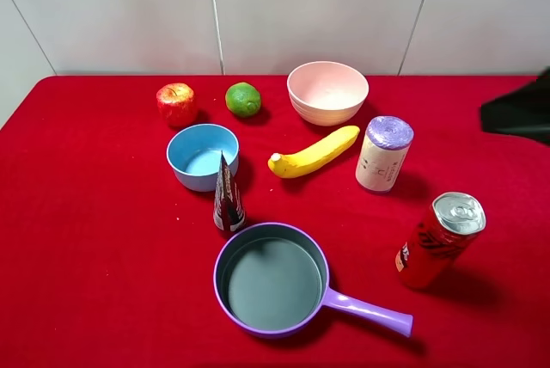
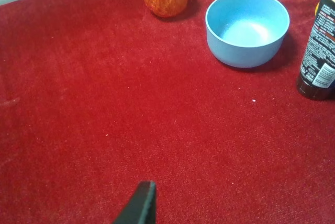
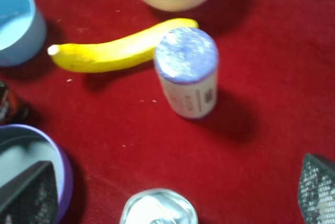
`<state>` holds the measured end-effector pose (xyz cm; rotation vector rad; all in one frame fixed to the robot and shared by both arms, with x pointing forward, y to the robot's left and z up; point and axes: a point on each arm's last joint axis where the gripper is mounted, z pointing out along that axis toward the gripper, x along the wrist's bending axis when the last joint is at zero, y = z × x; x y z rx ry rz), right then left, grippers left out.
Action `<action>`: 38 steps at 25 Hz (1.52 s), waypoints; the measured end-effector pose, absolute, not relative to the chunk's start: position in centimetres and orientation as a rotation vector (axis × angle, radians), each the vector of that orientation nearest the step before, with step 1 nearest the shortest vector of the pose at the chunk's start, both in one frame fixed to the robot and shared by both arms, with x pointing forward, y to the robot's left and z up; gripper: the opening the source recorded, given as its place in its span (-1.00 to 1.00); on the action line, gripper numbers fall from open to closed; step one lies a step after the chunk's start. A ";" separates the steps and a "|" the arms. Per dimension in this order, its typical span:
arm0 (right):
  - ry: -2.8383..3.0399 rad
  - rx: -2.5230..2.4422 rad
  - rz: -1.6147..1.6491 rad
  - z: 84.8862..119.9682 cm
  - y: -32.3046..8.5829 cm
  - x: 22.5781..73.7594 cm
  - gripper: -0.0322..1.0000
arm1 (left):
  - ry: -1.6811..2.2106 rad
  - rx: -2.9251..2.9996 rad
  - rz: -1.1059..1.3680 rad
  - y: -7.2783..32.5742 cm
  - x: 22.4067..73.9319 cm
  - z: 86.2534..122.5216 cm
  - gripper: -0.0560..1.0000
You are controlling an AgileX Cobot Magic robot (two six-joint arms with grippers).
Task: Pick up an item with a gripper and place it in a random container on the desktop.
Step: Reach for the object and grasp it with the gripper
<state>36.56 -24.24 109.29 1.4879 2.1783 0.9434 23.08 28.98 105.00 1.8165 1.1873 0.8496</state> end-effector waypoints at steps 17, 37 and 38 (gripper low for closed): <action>2.498 1.210 0.973 106.6 -14.7 40.6 0.41 | 1.187 1.816 0.850 29.0 23.1 105.0 0.99; 2.720 1.279 0.718 106.5 -5.3 44.9 0.41 | 1.187 1.816 0.850 29.0 23.1 105.0 0.99; 2.725 1.310 0.682 106.5 -4.9 45.2 0.41 | 1.187 1.816 0.850 29.0 23.1 105.0 0.99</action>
